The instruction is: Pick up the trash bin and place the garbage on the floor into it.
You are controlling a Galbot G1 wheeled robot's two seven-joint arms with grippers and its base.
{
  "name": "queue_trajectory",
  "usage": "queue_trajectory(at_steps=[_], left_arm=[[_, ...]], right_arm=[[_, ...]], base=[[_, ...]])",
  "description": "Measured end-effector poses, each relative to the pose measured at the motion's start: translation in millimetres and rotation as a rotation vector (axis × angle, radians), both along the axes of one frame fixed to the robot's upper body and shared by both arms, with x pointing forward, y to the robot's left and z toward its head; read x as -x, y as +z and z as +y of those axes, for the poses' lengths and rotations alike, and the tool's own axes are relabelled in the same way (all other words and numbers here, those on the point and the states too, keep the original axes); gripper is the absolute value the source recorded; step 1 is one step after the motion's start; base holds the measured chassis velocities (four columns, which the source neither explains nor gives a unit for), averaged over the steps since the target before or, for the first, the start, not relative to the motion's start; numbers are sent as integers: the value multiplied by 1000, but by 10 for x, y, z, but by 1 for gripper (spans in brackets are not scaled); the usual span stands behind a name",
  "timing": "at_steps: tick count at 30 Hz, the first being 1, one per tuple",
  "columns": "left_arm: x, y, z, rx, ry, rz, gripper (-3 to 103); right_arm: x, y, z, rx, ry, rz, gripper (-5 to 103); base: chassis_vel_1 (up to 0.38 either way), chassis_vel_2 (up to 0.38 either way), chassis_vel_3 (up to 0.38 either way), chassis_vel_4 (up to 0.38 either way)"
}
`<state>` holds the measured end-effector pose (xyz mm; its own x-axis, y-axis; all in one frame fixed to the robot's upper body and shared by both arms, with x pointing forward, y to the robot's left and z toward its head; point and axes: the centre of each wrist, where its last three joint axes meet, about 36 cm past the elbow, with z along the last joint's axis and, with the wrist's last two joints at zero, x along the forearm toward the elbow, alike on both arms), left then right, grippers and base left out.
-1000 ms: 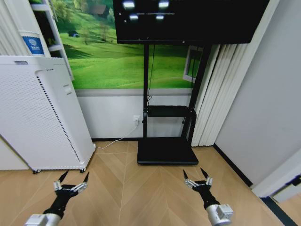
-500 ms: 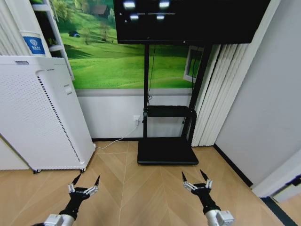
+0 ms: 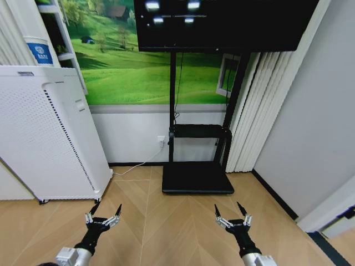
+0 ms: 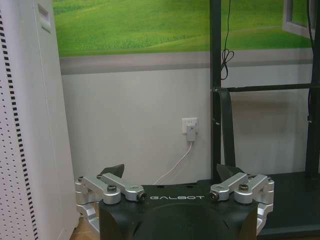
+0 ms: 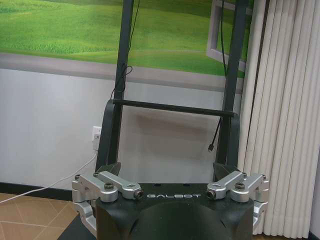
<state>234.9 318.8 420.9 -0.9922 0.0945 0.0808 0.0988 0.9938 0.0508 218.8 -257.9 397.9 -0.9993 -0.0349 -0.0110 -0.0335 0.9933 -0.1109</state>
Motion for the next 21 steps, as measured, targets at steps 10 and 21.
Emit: queue_trajectory(at_steps=[10,21], left_arm=[[2,1,3,0,0,0,100],[3,1,6,-1,0,1,100]], right_arm=[[-1,-4,-1,0,0,1,100],[-3,-7,-4,0,0,1,100]], base=[[0,0,0,0],[0,0,0,0]])
